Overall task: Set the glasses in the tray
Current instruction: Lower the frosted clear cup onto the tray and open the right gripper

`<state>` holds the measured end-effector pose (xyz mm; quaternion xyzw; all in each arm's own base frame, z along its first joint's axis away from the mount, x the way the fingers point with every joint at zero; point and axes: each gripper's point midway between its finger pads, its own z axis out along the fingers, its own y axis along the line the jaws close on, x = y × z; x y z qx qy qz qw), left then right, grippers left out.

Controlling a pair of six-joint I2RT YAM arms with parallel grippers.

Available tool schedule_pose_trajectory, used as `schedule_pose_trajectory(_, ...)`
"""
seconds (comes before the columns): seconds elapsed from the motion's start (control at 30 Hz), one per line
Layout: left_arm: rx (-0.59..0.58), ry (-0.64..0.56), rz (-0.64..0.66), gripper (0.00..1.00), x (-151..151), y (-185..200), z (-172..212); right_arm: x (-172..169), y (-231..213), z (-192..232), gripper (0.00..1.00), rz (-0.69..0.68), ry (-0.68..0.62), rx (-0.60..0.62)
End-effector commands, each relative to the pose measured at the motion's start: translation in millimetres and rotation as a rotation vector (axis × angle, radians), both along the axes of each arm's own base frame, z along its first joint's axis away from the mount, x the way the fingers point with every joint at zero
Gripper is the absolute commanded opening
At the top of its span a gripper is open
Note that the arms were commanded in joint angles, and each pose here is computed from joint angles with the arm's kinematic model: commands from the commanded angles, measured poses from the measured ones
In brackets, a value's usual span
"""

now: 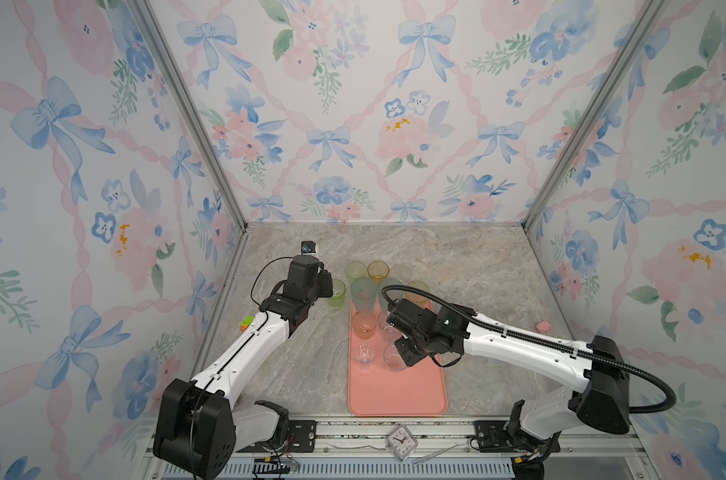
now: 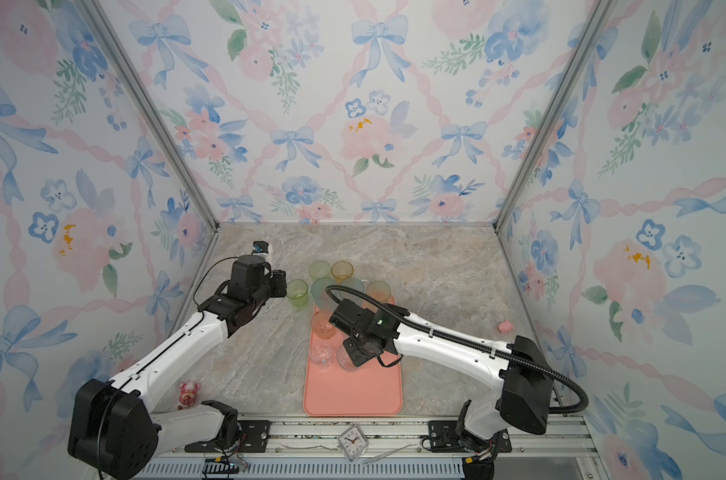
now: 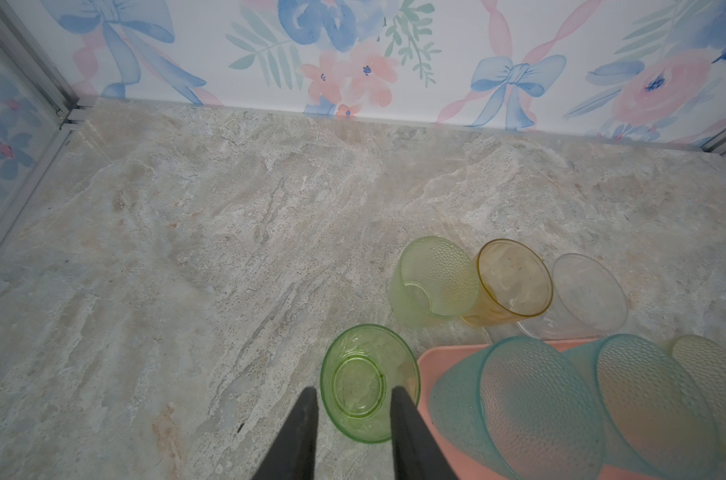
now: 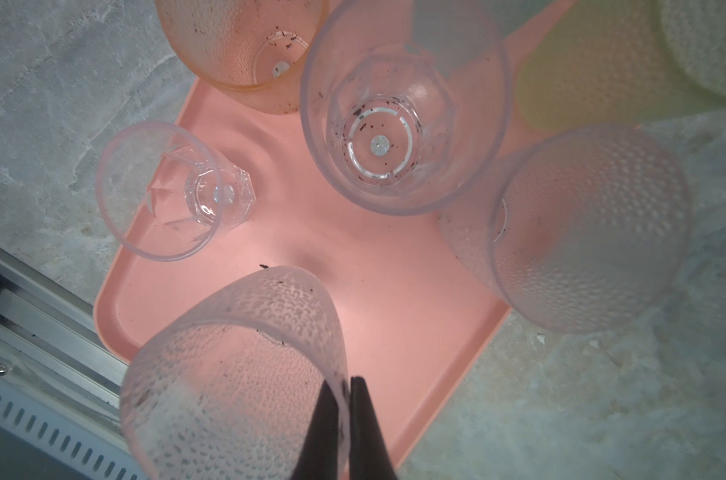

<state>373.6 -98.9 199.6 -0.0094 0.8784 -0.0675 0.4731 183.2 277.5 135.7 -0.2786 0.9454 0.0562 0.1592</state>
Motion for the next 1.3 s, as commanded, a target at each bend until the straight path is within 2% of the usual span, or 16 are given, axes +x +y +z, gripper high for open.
schedule_pose_trajectory(0.0,0.008,-0.012,-0.019,0.32,-0.9,-2.8,2.6,6.3,-1.1,-7.6,0.0,-0.005,0.014,-0.009)
schedule_pose_trajectory(1.27,0.024,0.009,-0.015,0.33,-3.2,2.4,-6.4,26.1,7.2,-50.6,0.0,-0.022,0.082,-0.052)
